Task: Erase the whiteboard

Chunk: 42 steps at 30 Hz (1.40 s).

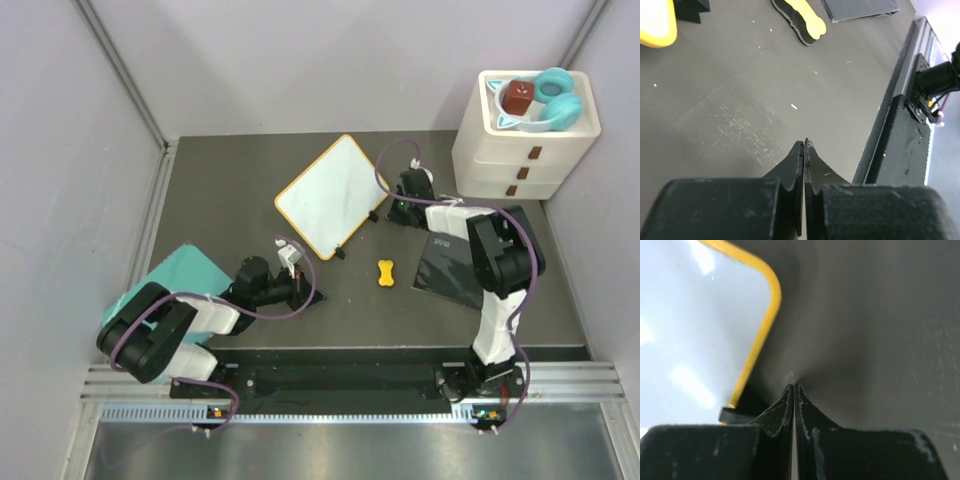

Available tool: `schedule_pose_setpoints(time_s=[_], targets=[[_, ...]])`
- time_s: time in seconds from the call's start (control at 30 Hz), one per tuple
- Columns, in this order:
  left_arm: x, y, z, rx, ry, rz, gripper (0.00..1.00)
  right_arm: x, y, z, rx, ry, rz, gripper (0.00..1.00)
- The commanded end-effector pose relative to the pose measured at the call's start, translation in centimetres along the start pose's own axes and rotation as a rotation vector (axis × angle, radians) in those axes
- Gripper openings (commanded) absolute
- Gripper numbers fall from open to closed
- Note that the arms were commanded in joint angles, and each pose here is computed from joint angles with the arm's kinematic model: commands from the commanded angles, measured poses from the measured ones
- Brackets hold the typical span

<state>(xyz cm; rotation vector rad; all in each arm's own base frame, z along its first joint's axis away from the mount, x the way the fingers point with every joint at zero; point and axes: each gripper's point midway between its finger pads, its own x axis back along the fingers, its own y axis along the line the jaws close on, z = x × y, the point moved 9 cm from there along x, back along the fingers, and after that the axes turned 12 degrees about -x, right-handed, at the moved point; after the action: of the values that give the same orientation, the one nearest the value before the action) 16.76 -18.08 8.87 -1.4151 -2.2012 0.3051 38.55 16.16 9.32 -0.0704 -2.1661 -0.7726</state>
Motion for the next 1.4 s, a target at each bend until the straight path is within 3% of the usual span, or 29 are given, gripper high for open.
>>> schedule_pose_setpoints(time_s=[0.0, 0.3, 0.5, 0.67, 1.0, 1.37], targets=[[0.2, -0.1, -0.1, -0.036, -0.009, -0.062, 0.00, -1.5, 2.2, -1.0, 0.001, 0.004, -0.104, 0.00], [0.9, 0.2, 0.5, 0.059, -0.064, -0.208, 0.00, -3.4, 2.5, 0.2, -0.019, 0.072, -0.157, 0.00], [0.8, 1.9, 1.2, 0.191, -0.062, -0.427, 0.00, -1.1, 1.7, 2.7, -0.007, 0.106, -0.188, 0.00], [-0.2, 2.9, 0.6, 0.245, -0.072, -0.491, 0.00, 1.0, 1.4, 5.9, 0.034, 0.156, -0.197, 0.00], [-1.4, 4.5, -0.4, 0.251, -0.093, -0.593, 0.00, 3.2, 3.1, 10.4, 0.082, 0.210, -0.246, 0.00], [0.4, 5.3, -1.5, 0.214, -0.086, -0.798, 0.00, 3.5, 3.3, 11.7, 0.080, 0.228, -0.251, 0.00]])
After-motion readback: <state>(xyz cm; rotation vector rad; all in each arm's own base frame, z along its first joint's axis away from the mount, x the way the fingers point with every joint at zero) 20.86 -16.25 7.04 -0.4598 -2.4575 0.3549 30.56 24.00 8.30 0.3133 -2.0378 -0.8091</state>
